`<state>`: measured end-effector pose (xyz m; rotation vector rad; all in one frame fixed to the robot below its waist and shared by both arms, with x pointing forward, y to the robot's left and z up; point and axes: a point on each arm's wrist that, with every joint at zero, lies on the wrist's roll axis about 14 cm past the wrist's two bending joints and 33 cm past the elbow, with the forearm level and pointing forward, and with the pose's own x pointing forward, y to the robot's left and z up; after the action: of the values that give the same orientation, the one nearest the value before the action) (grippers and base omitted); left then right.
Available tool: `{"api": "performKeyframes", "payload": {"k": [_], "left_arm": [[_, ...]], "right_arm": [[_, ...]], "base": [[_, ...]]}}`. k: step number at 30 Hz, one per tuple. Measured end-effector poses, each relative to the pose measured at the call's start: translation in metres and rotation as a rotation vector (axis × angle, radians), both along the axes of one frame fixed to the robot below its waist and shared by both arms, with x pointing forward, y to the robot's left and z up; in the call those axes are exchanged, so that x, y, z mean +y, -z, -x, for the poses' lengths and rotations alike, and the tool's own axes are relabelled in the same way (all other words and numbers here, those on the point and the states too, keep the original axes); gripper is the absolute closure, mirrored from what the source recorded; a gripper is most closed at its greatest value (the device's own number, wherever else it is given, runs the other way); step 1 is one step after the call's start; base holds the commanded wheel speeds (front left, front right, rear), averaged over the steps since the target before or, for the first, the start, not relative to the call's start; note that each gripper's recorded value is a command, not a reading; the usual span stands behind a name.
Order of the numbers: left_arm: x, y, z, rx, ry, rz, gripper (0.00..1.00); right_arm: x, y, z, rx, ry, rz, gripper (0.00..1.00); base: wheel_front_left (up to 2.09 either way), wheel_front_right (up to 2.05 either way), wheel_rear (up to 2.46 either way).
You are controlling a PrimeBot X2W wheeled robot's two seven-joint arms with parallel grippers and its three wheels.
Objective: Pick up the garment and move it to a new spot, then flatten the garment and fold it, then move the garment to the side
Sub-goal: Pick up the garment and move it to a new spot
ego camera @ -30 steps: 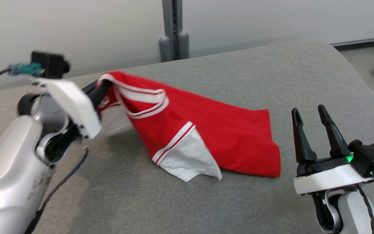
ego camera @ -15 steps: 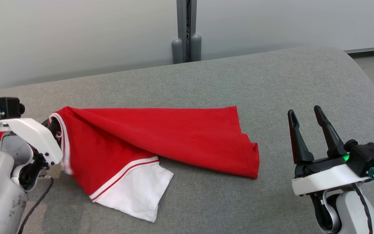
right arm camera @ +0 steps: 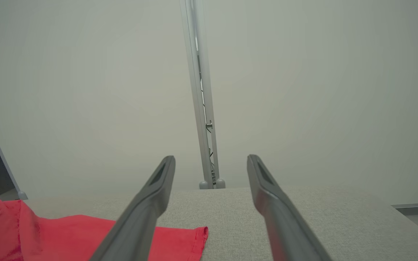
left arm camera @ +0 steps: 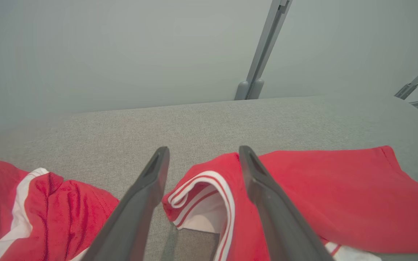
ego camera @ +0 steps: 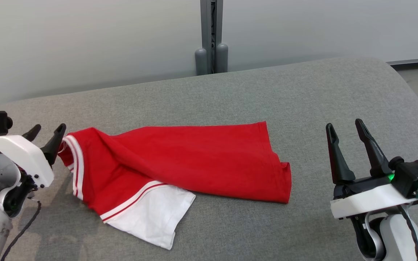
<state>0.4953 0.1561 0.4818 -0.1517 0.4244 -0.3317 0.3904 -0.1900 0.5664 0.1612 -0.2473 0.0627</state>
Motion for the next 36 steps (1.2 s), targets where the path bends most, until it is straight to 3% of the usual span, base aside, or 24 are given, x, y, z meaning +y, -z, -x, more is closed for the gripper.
{"api": "performKeyframes", "payload": {"k": [7, 19, 32, 36], "left_arm": [[0.033, -0.027, 0.000, -0.134, -0.031, -0.068, 0.00], [0.027, -0.066, 0.027, -0.397, -0.100, -0.005, 0.00], [0.024, -0.075, 0.086, -0.511, -0.274, 0.094, 0.00], [0.020, -0.058, 0.104, -0.478, -0.312, 0.128, 0.00]], "right_arm": [[0.003, 0.000, 0.000, 0.000, -0.012, 0.008, 0.00], [0.015, 0.010, 0.000, 0.025, -0.050, 0.010, 0.00], [0.016, 0.016, 0.004, 0.039, -0.058, 0.018, 0.00], [0.009, 0.023, 0.008, 0.059, -0.032, 0.010, 0.00]], "base": [[0.00, 0.00, 0.00], [0.00, 0.00, 0.00], [0.00, 0.00, 0.00], [0.00, 0.00, 0.00]]}}
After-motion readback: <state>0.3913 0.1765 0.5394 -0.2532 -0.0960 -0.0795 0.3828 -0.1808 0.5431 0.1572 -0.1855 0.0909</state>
